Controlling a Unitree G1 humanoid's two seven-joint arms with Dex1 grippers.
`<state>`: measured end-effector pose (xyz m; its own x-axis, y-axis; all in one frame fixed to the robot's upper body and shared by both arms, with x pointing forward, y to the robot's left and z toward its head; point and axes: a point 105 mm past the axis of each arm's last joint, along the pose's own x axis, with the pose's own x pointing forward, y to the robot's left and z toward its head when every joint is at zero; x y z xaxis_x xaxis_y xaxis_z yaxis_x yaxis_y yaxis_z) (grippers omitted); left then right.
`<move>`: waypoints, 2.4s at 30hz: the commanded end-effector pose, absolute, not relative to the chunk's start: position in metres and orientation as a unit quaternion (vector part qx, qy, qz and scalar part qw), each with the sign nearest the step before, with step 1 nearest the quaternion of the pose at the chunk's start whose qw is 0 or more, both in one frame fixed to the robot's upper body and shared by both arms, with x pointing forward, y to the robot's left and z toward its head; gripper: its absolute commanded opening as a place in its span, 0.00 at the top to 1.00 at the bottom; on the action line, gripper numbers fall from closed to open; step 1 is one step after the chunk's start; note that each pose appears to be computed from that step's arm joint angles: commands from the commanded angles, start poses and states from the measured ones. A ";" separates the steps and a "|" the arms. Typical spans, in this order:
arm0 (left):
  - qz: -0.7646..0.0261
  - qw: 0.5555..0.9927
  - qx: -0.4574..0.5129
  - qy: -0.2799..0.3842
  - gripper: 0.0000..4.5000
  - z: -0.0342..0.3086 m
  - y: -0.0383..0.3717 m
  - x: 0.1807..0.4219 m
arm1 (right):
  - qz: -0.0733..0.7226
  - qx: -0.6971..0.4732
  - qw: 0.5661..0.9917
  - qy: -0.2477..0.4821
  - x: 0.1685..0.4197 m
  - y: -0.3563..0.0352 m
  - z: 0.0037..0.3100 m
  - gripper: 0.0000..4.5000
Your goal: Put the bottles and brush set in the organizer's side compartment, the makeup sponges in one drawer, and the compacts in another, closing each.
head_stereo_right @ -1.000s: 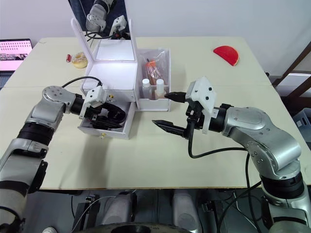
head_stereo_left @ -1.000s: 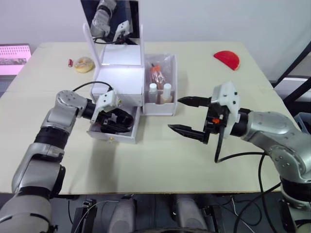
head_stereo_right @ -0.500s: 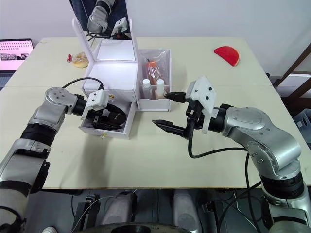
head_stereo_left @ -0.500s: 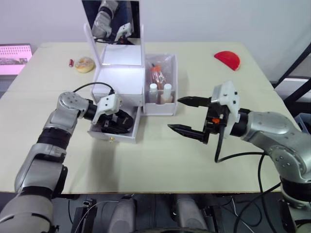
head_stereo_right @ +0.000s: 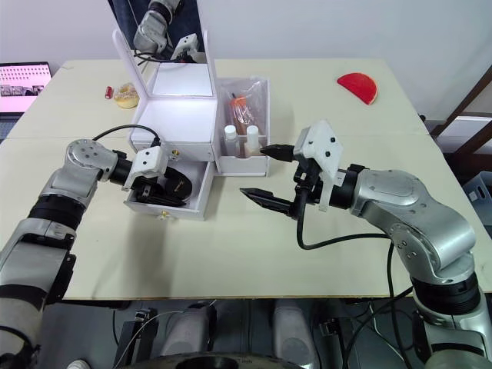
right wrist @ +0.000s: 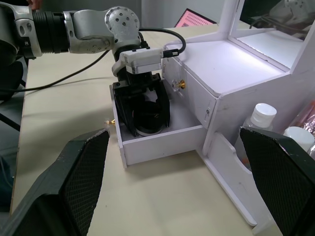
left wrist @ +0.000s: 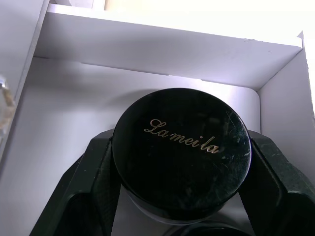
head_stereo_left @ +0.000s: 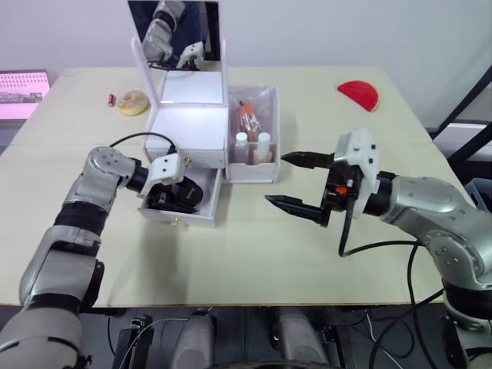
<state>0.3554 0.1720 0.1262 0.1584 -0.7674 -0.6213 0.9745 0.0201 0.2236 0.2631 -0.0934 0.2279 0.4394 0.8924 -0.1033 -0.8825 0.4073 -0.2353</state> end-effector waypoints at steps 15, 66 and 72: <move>-0.660 0.698 0.239 0.139 0.17 0.162 0.156 0.345 | 0.530 -0.139 0.835 -0.050 0.260 -0.091 0.239 0.00; -0.511 0.783 0.314 0.166 1.00 0.143 0.205 0.315 | 0.503 -0.155 0.849 -0.041 0.263 -0.127 0.246 0.00; -0.459 0.817 0.322 0.135 1.00 0.138 0.199 0.348 | 0.503 -0.154 0.849 -0.044 0.263 -0.125 0.247 0.00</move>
<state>0.3378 0.1970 0.1299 0.4864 -0.6853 -0.5420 0.8728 0.3522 0.3380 0.2667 -0.1273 0.2350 0.4951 0.8616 -0.1124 -0.8523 0.4564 -0.2556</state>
